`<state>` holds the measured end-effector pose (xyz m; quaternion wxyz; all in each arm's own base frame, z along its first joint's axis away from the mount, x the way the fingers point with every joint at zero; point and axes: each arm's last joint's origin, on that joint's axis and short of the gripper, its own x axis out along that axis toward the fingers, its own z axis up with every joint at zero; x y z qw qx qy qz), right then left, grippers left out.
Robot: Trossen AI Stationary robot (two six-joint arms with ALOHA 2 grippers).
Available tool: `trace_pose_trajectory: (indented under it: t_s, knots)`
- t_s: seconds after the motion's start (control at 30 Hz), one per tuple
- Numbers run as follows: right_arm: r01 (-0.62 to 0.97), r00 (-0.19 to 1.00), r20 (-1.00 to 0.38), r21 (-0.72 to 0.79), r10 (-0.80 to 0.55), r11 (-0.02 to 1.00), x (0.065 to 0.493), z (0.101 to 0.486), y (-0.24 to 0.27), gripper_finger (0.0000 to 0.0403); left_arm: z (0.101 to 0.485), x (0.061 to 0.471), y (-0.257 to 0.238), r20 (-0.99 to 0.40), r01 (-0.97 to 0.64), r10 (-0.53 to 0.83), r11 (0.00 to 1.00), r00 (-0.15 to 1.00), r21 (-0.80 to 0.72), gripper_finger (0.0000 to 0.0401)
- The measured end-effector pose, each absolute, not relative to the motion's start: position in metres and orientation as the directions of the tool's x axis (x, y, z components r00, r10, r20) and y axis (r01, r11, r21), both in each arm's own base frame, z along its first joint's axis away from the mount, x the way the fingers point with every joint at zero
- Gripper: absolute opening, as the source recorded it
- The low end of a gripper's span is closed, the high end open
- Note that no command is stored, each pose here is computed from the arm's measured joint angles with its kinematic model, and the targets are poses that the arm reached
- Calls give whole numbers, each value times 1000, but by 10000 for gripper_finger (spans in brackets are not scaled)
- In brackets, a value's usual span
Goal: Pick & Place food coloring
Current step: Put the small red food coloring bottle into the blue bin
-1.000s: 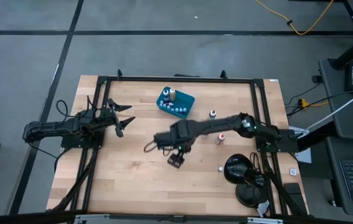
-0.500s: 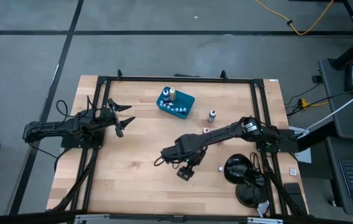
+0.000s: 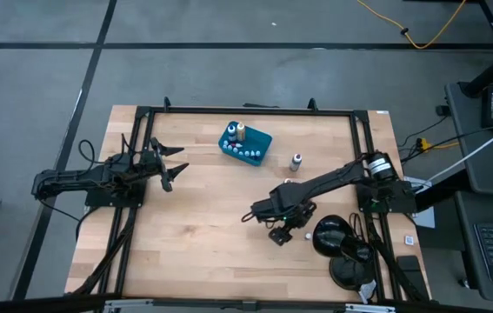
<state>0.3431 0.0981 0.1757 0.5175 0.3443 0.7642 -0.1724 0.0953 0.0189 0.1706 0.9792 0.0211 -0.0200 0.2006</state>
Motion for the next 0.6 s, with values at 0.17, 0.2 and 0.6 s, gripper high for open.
trace_pose_trajectory:
  t_s: [0.17, 0.2, 0.6]
  knots:
    - [748, -218, -894, 104, 391, 656, 327, 166, 94, 316, 171, 95, 19, 48, -394, 392, 919, 919, 33, 267]
    - [752, -216, -895, 103, 391, 651, 325, 165, 94, 316, 171, 95, 19, 47, -393, 392, 919, 919, 33, 267]
    - [796, -179, -889, 121, 422, 593, 301, 151, 90, 316, 171, 95, 19, 47, -394, 392, 919, 919, 33, 267]
